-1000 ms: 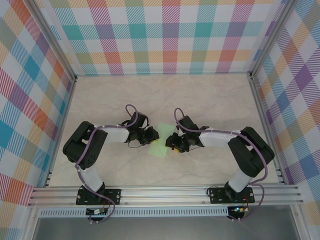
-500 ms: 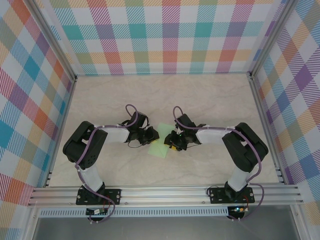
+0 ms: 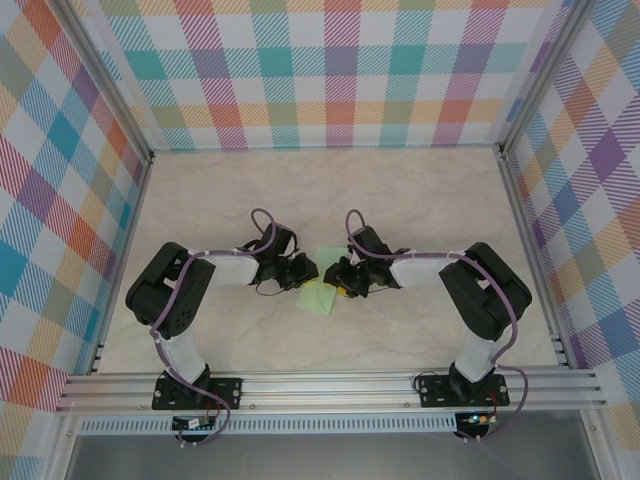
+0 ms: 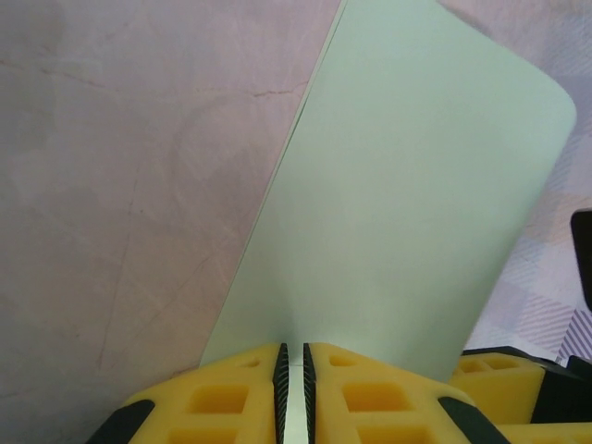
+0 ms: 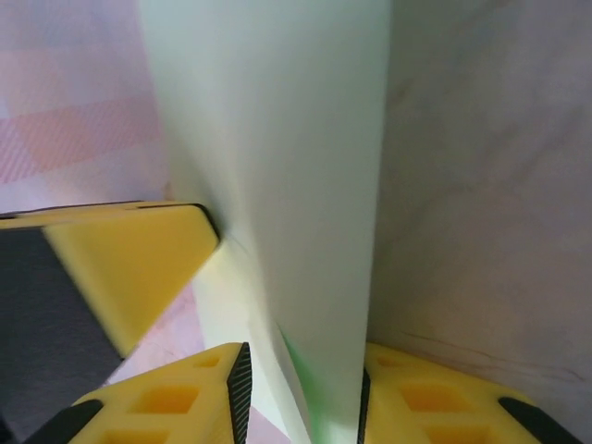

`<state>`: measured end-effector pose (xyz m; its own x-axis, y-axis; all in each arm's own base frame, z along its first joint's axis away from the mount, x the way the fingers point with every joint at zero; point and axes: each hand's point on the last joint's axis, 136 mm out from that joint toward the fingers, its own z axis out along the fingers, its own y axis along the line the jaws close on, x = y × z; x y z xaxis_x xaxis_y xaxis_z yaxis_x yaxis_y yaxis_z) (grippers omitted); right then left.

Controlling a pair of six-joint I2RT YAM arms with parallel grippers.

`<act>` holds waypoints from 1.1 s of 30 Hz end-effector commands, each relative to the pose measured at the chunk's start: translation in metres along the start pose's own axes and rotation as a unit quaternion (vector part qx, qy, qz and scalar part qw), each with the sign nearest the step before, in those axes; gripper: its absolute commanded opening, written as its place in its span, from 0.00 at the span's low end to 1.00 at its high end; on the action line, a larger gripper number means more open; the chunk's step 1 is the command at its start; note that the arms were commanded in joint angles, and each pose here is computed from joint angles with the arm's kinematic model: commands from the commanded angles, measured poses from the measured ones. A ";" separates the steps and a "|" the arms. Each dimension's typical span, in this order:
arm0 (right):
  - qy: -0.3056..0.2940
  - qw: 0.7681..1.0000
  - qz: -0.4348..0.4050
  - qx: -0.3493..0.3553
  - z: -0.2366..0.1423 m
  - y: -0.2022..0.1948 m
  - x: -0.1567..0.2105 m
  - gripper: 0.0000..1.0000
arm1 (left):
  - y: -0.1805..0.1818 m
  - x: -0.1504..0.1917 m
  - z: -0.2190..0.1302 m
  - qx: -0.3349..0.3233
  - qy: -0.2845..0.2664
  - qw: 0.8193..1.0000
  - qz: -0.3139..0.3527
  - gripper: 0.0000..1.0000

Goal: Fold a paper plane with a square sheet of paper (pick it up from the middle)
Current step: Turn over the paper at the center of the table.

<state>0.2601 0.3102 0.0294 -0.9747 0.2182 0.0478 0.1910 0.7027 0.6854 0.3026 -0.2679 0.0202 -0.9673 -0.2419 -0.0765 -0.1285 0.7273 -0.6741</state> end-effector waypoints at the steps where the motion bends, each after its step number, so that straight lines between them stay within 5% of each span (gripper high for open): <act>1: -0.006 0.999 -0.014 -0.028 0.003 0.007 0.000 0.34 | 0.007 0.004 0.000 -0.024 0.005 1.000 -0.013 0.16; 13: 0.006 0.998 -0.057 -0.023 -0.005 0.005 0.009 0.11 | -0.020 -0.007 -0.030 0.002 -0.038 0.999 -0.015 0.21; 19: -0.002 0.992 -0.126 0.014 -0.043 0.023 0.010 0.04 | -0.028 -0.010 -0.088 -0.024 -0.107 0.994 0.011 0.26; 23: -0.011 0.980 -0.169 0.103 -0.087 0.016 0.014 0.04 | -0.020 -0.004 -0.134 -0.056 -0.158 0.986 0.025 0.30; 28: -0.059 0.935 -0.190 0.294 -0.169 -0.017 0.007 0.09 | -0.004 0.006 -0.168 -0.071 -0.198 0.977 0.021 0.36; 33: -0.103 0.839 -0.187 0.501 -0.237 -0.043 -0.008 0.06 | 0.011 0.011 -0.183 -0.077 -0.226 0.971 0.006 0.39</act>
<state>0.2543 0.1956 0.1717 -0.9464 -0.0128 -0.3229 -0.0512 0.9925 0.1109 0.2592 -0.1659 0.1606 -0.7903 -0.4501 -0.4157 -0.1203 0.7793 -0.6150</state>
